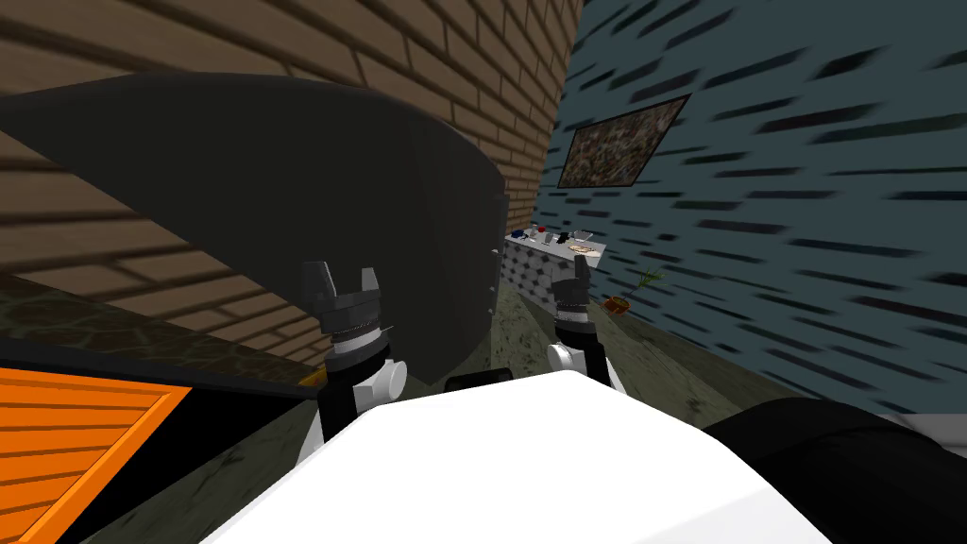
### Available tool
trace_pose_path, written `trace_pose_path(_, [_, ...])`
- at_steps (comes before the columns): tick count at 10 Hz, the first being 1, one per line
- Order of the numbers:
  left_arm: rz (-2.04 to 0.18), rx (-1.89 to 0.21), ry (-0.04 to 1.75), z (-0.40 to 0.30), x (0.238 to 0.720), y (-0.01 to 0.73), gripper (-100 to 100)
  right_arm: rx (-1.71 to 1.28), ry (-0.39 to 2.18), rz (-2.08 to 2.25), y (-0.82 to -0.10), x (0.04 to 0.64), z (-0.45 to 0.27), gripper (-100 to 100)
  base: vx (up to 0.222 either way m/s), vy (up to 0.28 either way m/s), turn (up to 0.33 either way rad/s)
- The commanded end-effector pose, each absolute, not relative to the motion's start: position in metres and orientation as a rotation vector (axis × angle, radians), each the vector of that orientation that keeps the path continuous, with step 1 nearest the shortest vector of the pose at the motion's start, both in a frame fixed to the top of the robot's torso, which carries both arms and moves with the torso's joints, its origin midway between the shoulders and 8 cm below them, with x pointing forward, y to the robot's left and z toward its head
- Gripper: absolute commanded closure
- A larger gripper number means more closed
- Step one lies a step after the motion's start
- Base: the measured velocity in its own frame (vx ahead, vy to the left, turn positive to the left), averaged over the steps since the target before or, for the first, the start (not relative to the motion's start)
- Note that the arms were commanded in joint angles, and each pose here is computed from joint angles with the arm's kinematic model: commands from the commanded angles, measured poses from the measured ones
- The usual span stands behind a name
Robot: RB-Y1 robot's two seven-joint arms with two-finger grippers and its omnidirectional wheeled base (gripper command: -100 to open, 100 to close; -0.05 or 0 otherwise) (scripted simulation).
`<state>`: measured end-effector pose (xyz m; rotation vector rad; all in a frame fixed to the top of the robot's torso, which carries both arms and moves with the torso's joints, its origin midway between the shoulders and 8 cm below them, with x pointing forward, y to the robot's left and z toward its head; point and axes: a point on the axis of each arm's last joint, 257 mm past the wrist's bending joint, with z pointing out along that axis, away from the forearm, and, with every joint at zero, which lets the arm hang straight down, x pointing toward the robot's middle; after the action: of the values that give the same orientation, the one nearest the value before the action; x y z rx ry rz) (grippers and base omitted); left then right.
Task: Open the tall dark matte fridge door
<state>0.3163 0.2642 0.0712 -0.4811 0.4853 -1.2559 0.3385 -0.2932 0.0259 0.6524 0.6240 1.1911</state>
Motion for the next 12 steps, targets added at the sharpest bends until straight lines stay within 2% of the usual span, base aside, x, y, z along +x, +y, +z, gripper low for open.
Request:
trace_pose_path(1, [-1.256,-0.481,0.485,0.071,0.316,0.264,0,0.652,0.624,1.191,-0.293,0.339,0.026,0,0.000,0.000,0.000])
trace_pose_path(9, [-1.256,-0.481,0.485,0.071,0.316,0.264,0,0.652,0.624,1.191,-0.293,0.338,0.026,0,0.000,0.000,0.000])
trace_pose_path(10, [-1.260,-0.457,0.521,0.072,0.319,0.259,-100,0.652,0.624,1.191,-0.293,0.338,0.026,0,0.011,-0.010,-0.018])
trace_pose_path(12, [-1.264,-0.432,0.574,0.072,0.325,0.252,-100,0.653,0.624,1.191,-0.293,0.339,0.026,0,0.012,-0.031,-0.026])
